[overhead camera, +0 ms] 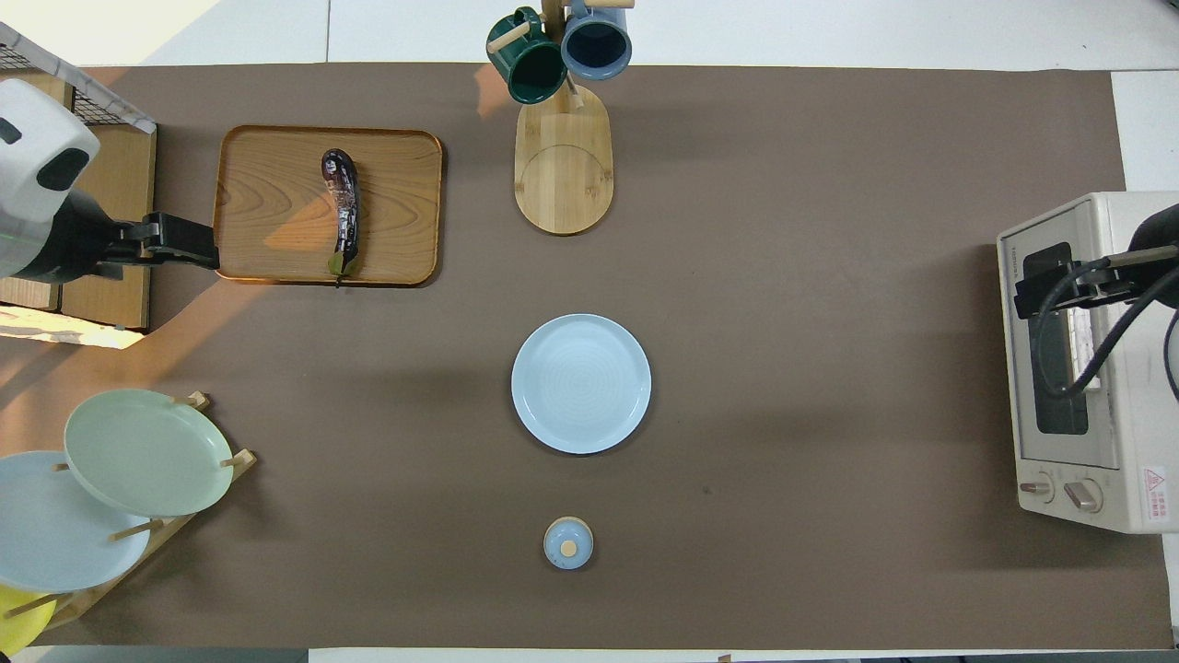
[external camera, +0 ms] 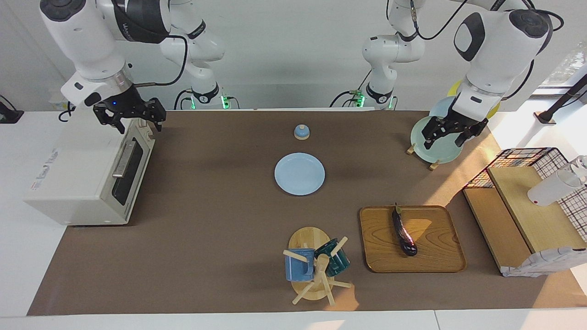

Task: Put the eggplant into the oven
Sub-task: 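Reach the left gripper toward the purple eggplant on the wooden tray, then close the left gripper on the eggplant stem and lift it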

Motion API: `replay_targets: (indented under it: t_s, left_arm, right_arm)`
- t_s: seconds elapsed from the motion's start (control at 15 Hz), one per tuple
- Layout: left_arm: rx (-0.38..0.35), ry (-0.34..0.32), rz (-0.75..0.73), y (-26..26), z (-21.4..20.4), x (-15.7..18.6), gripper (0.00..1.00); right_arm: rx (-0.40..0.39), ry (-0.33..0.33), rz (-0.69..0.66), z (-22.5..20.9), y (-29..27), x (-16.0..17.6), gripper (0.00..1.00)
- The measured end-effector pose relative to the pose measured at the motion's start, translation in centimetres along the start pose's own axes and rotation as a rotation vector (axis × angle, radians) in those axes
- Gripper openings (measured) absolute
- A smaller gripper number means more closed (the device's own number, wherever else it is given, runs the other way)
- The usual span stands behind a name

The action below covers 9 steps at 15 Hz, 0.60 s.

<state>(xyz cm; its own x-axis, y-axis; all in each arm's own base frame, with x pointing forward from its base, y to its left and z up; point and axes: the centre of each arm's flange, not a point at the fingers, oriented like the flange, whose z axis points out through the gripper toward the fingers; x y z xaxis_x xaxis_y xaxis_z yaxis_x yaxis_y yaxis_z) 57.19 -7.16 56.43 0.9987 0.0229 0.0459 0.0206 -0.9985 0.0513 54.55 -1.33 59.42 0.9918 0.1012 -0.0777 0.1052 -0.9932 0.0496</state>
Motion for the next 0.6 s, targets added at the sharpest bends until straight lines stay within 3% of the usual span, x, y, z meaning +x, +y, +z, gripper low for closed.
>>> replay_targets:
  t_s: [0.6]
  left_arm:
    - [-0.028, -0.002, 0.065, 2.4, 12.4, 7.1, 1.0]
  right_arm:
    - [0.0, 0.0, 0.0, 0.0, 0.0, 0.0, 1.0]
